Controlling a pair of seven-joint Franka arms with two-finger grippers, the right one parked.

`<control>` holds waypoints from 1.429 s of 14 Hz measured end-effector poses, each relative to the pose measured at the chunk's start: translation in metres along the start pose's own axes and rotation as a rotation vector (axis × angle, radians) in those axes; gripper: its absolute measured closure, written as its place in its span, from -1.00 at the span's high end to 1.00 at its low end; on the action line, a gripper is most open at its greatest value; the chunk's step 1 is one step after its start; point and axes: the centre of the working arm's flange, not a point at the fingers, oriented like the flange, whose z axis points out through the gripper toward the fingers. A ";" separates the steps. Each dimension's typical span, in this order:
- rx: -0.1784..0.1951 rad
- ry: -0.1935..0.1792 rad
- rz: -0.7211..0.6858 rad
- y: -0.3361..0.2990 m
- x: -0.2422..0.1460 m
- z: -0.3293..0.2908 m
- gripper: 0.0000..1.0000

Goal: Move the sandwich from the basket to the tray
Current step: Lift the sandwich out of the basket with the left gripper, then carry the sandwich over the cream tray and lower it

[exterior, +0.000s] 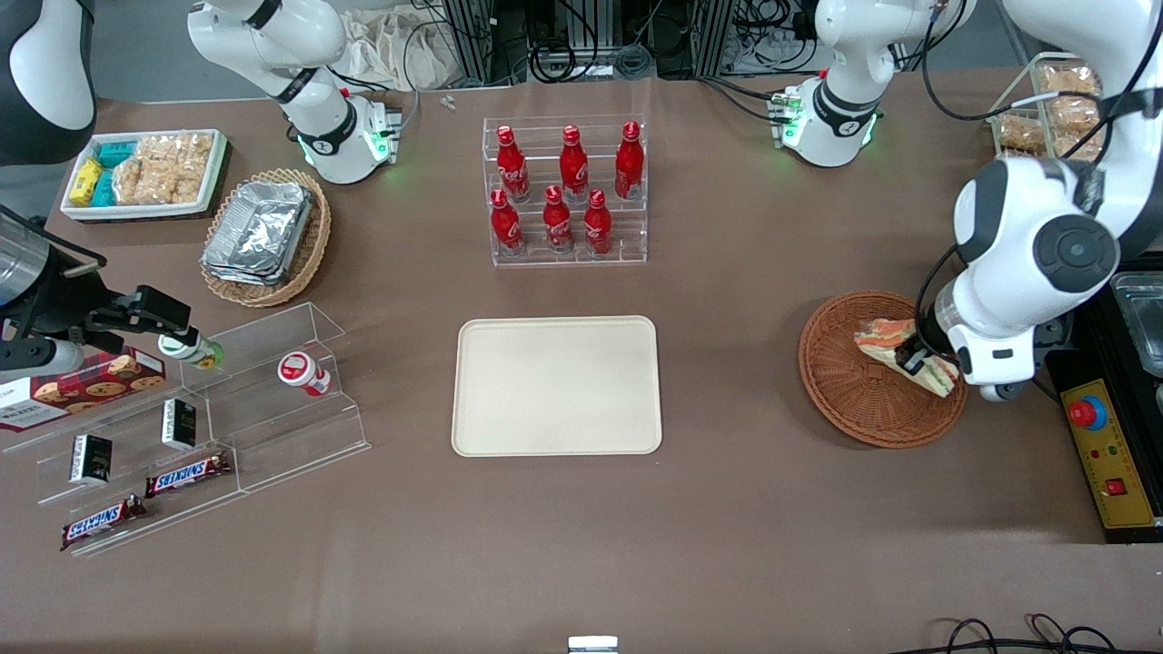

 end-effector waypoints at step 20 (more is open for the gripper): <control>-0.172 -0.056 0.769 0.150 -0.238 -0.029 -0.72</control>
